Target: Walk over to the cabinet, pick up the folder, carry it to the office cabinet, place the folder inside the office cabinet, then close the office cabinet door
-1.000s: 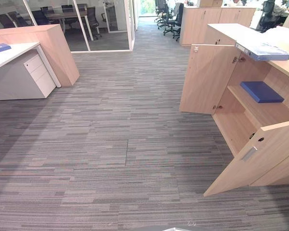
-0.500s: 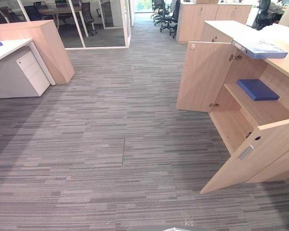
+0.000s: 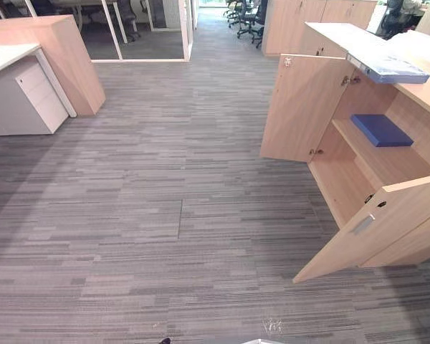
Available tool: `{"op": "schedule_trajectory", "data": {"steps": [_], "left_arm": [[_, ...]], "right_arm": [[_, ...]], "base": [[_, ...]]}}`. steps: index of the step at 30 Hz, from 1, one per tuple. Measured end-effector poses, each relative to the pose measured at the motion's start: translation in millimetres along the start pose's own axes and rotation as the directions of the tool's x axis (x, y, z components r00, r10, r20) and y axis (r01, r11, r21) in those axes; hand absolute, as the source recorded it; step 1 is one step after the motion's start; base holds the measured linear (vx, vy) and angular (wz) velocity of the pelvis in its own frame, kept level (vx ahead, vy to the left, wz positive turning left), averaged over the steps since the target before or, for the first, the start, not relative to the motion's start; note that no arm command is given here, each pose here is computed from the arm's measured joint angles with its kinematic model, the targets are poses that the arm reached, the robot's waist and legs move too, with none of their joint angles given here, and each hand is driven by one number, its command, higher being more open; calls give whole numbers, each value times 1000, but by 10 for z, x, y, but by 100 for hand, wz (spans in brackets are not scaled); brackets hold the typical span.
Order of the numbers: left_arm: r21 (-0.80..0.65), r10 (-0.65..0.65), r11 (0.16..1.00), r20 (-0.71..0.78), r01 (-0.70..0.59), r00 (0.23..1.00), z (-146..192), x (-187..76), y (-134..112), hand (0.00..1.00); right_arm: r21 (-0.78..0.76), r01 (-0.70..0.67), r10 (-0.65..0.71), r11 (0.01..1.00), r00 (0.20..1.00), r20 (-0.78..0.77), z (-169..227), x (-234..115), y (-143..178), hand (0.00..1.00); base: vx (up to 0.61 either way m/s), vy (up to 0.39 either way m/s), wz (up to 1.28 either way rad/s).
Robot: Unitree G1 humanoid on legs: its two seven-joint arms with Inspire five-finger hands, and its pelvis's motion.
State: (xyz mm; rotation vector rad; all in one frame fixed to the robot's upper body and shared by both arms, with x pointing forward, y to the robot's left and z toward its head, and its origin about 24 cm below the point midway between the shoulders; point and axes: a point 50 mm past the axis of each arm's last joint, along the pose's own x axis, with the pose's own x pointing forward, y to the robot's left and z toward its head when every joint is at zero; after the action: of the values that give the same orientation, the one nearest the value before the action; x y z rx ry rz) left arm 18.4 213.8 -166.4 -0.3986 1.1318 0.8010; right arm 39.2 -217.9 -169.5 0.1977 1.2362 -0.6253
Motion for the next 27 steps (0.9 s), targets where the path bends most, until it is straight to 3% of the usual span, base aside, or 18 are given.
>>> {"op": "schedule_trajectory", "data": {"steps": [10, 16, 21, 27], "left_arm": [[-137, 7, 991, -5, -7, 1000, -75, -51, -27, 100], [-148, 37, 988, 44, -31, 998, 56, -40, 75, 100], [10, -128, 992, 138, 128, 982, 338, -18, -328, 100], [-26, -151, 988, 108, 154, 983, 312, -4, -412, 100]], "right_arm": [[-27, -13, 14, 1000, 999, 35, 110, 0, 56, 100], [125, -20, 26, 992, 999, -44, -89, -34, 168, 100], [118, -60, 57, 991, 998, 23, 137, -19, 279, 100], [113, -117, 105, 987, 989, 101, 269, -58, 419, 100]], "base": [[174, 74, -19], [539, 382, -47], [467, 349, -9], [298, 102, -12]]}}
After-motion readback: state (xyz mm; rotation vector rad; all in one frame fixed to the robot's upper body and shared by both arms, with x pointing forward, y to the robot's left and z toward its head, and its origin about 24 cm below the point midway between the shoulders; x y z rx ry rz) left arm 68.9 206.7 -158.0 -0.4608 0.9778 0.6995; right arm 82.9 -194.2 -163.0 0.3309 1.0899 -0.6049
